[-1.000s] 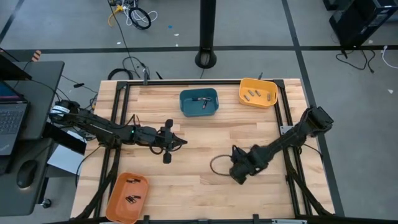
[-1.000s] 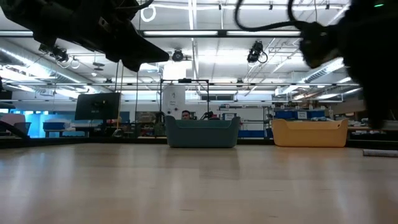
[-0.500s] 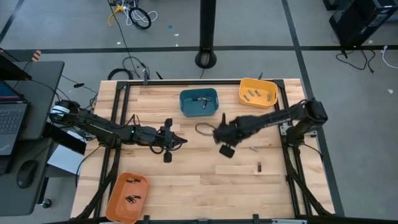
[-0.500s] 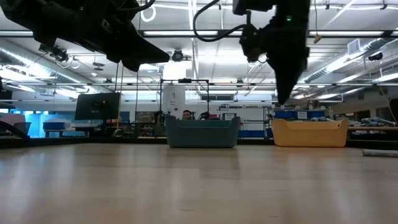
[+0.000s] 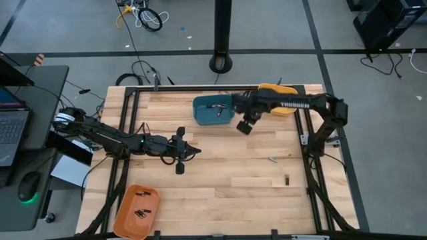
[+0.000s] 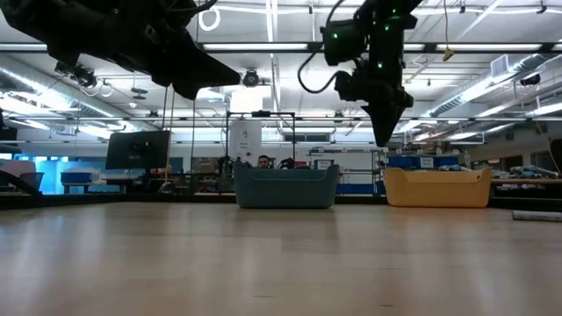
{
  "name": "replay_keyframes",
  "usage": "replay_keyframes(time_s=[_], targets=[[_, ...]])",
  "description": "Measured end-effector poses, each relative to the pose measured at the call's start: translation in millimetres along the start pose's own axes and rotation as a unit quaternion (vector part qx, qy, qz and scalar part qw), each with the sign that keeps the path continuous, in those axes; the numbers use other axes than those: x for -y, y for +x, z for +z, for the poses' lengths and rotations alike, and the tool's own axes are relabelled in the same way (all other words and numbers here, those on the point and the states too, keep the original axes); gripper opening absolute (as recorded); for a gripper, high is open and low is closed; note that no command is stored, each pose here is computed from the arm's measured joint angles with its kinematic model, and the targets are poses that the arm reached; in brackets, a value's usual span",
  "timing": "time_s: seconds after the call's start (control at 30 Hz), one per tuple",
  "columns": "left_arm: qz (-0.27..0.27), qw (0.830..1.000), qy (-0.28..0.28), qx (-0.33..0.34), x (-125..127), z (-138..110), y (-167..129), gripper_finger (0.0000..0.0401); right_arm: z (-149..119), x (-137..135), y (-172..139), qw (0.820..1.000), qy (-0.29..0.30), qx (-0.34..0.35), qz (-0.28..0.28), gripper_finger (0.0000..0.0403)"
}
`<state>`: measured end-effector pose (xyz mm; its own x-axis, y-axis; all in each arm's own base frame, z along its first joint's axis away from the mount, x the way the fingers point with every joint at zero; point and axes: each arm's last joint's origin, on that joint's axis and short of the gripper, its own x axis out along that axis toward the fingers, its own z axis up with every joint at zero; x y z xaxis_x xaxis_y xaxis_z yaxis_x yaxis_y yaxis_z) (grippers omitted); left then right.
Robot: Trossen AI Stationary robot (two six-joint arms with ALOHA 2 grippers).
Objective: Sort batteries
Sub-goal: Put the white battery into the yellow bin
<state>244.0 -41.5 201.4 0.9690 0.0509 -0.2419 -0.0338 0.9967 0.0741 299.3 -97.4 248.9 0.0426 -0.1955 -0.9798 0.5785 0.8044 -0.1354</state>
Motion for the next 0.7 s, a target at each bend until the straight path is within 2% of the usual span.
replay_keyframes(time_s=[0.33,0.7], targets=[[0.001,1.0,0.0,0.0,0,0,0,0.0006,11,61,6,0.998,0.061,-0.006,-0.013,0.0042],[0.001,1.0,0.0,0.0,0,0,0,0.0006,10,136,19,0.985,0.169,-0.01,-0.039,0.0042]])
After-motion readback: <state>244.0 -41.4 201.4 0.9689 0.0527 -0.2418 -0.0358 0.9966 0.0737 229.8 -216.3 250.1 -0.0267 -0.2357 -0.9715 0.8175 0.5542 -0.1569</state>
